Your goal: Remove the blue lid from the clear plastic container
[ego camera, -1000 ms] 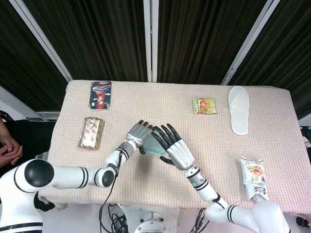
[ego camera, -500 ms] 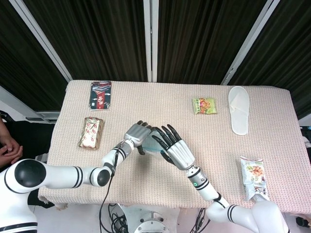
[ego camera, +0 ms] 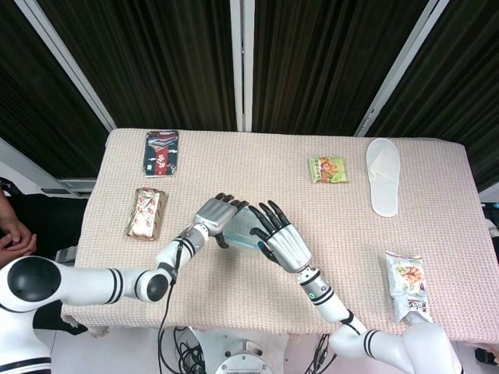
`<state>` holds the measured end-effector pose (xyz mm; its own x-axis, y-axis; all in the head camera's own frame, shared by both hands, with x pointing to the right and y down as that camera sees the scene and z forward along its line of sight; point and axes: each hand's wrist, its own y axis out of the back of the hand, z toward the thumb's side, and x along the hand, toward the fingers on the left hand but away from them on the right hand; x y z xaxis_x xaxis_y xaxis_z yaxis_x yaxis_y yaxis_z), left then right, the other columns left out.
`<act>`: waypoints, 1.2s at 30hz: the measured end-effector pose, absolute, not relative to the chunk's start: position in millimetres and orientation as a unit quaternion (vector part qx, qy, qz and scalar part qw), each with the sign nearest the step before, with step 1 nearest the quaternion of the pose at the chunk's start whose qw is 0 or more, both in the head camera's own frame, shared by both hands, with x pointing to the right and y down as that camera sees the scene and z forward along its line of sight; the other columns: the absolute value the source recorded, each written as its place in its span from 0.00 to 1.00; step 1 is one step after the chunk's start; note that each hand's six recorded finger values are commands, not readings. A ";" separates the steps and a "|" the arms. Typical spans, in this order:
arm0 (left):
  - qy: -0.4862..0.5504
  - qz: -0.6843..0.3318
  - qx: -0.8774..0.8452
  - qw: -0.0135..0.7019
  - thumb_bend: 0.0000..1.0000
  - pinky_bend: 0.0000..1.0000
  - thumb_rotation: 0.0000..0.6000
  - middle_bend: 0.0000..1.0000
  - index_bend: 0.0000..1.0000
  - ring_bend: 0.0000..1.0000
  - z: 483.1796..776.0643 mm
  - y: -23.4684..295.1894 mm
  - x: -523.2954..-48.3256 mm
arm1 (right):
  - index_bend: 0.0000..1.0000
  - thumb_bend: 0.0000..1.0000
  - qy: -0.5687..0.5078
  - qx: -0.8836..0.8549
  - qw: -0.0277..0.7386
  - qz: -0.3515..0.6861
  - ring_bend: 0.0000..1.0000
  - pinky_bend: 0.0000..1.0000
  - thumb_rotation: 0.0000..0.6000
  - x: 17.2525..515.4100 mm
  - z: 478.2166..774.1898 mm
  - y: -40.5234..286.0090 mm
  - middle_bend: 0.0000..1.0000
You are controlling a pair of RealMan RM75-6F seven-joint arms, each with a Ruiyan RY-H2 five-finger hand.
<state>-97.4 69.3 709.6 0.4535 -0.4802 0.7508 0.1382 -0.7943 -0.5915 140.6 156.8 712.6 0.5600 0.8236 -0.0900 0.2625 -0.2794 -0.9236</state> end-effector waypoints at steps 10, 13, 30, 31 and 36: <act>0.113 -0.513 -0.794 0.305 0.00 0.03 1.00 0.02 0.03 0.00 706.8 68.9 -102.5 | 0.60 0.33 -0.377 -0.742 0.472 0.292 0.00 0.00 1.00 139.3 710.2 152.9 0.14; 0.118 -0.515 -0.791 0.309 0.00 0.02 1.00 0.01 0.03 0.00 705.4 66.8 -105.6 | 0.64 0.33 -0.382 -0.741 0.470 0.291 0.00 0.00 1.00 139.8 709.2 151.7 0.17; 0.184 -0.541 -0.752 0.329 0.00 0.02 1.00 0.02 0.03 0.00 683.7 40.0 -158.1 | 0.69 0.33 -0.464 -0.691 0.489 0.261 0.00 0.00 1.00 161.3 673.7 112.2 0.20; 0.190 -0.543 -0.749 0.328 0.00 0.02 1.00 0.02 0.03 0.00 681.9 38.5 -163.1 | 0.69 0.33 -0.469 -0.687 0.490 0.262 0.00 0.00 1.00 164.4 671.7 108.9 0.20; 0.220 -0.554 -0.729 0.336 0.00 0.02 1.00 0.02 0.03 0.00 669.8 30.7 -196.1 | 0.68 0.31 -0.480 -0.659 0.500 0.291 0.00 0.00 1.00 192.6 668.2 89.9 0.19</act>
<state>-196.1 30.7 669.8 0.2897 -0.6926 0.6606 0.0512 -0.6780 -0.7333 192.6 89.9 668.2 0.3703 0.9240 0.0958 0.3412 -0.0394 -0.9392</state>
